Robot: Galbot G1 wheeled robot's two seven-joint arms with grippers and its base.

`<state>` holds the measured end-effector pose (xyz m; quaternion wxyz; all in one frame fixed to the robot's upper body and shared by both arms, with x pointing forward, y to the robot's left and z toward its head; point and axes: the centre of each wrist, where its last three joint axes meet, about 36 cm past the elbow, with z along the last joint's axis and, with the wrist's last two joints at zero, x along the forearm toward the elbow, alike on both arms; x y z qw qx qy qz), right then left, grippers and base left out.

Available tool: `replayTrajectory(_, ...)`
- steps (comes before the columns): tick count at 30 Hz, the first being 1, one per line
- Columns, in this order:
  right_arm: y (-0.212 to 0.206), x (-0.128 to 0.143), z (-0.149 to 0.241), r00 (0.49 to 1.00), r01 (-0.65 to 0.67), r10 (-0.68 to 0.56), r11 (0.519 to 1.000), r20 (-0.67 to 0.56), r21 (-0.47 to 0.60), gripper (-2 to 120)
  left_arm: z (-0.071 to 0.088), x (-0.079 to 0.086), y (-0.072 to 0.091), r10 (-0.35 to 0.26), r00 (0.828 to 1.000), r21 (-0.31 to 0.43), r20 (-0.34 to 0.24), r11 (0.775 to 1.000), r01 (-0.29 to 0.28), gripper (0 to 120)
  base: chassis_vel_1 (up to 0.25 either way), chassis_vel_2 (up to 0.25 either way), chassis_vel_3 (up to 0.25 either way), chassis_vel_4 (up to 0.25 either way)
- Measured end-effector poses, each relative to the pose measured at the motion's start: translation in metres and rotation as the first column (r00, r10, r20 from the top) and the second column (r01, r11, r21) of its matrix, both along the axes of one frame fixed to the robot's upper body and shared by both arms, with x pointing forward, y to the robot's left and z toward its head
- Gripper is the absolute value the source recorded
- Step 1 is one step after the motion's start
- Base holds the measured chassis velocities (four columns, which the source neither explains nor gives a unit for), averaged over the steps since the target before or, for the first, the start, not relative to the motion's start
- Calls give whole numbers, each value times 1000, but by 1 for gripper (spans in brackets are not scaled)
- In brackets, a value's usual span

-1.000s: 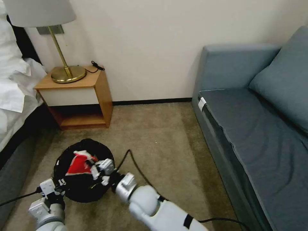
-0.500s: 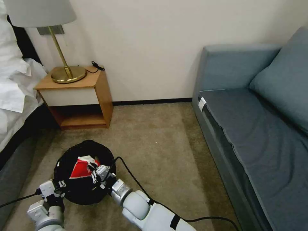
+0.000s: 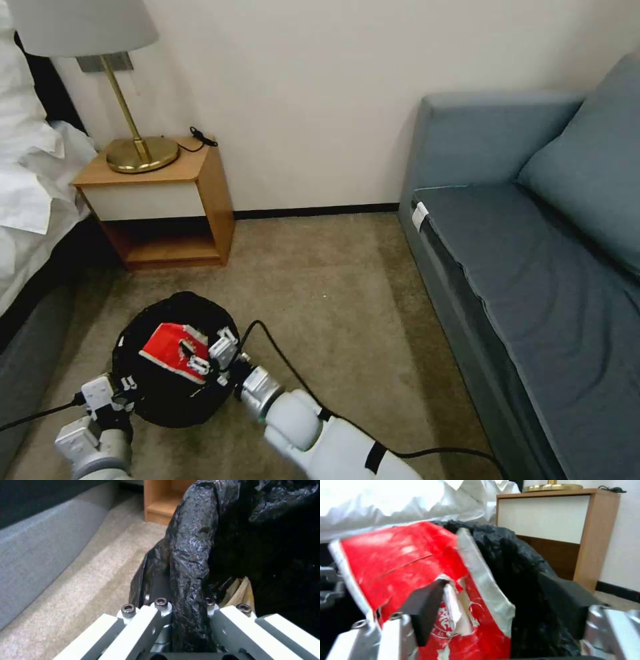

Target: Pick up the trash bin, then pick up the garbage on the floor and place it into the trash bin.

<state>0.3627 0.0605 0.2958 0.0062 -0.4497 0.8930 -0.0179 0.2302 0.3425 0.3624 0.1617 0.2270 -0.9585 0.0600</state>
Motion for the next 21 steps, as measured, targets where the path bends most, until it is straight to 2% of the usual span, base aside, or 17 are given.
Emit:
replayTrajectory(6,-7,-7,-5,1000,10,-10,1000,-13,8,98,0,0,0,-2,1000,-1,2,1000,2,3,0,0,0,0)
replayTrajectory(9,-6,-12,-7,1000,0,0,1000,-8,2,99,0,1,-1,-3,1000,-3,2,1000,3,3,0,0,0,0)
replayTrajectory(13,-6,-14,-8,997,-35,39,998,64,-60,100,-2,1,-2,-4,1000,-6,1,1000,4,3,0,0,0,0)
replayTrajectory(16,-6,-3,6,986,-77,94,989,134,-128,100,-3,0,-4,-5,1000,-9,-2,1000,5,3,0,0,0,0)
replayTrajectory(19,-5,5,17,982,-97,120,983,143,-159,100,-5,0,-5,-8,1000,-8,-5,1000,8,3,0,0,0,0)
replayTrajectory(21,-5,20,33,975,-121,154,973,161,-199,100,-6,0,-6,-10,1000,-5,-11,1000,10,3,0,0,0,0)
